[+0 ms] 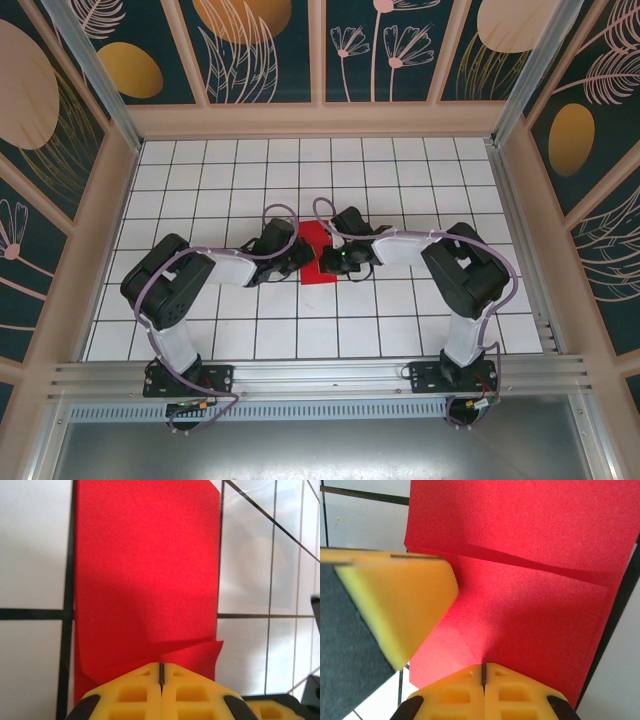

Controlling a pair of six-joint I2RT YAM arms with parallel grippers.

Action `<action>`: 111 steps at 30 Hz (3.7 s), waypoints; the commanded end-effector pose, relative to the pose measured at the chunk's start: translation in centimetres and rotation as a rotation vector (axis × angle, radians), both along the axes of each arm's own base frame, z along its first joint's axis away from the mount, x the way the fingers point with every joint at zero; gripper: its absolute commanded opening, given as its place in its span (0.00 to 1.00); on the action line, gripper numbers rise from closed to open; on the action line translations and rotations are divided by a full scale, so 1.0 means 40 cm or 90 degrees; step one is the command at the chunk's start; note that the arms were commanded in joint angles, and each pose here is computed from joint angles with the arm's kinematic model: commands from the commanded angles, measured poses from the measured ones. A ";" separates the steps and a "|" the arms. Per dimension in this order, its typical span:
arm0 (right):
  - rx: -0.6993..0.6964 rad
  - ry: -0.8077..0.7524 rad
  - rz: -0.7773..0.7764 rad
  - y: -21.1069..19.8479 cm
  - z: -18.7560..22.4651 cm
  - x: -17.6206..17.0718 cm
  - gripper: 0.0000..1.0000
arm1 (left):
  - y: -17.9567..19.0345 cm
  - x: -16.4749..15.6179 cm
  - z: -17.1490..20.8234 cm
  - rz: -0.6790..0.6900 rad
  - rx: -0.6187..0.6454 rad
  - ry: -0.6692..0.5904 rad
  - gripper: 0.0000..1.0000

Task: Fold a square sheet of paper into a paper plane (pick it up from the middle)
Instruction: Fold the triangle a second time at the center of the table.

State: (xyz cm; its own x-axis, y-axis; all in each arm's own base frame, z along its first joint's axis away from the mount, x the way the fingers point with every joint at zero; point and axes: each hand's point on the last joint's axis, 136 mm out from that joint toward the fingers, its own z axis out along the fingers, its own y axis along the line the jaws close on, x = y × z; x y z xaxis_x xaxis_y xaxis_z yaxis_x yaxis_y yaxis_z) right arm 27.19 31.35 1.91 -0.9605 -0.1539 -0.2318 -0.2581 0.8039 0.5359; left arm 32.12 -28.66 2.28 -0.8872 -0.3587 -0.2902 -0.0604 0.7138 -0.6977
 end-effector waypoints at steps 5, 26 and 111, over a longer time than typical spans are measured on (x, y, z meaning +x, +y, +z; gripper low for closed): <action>-0.007 -0.021 0.017 0.010 0.010 0.017 0.00 | 0.009 -0.023 -0.035 -0.003 -0.003 0.019 0.02; -0.047 -0.001 0.097 -0.037 -0.032 -0.031 0.00 | 0.091 -0.043 -0.120 0.070 0.111 0.098 0.00; 0.041 -0.045 -0.005 -0.042 0.027 0.010 0.00 | 0.040 -0.018 -0.057 0.016 0.075 0.054 0.00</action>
State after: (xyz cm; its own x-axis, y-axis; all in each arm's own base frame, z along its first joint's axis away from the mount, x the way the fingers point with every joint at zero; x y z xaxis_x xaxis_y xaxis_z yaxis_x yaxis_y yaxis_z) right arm 27.03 29.16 3.49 -0.9339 -0.1481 -0.3253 -0.3175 0.7618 0.5647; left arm 31.89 -28.27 1.49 -0.8919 -0.3636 -0.2688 -0.1060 0.7461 -0.6574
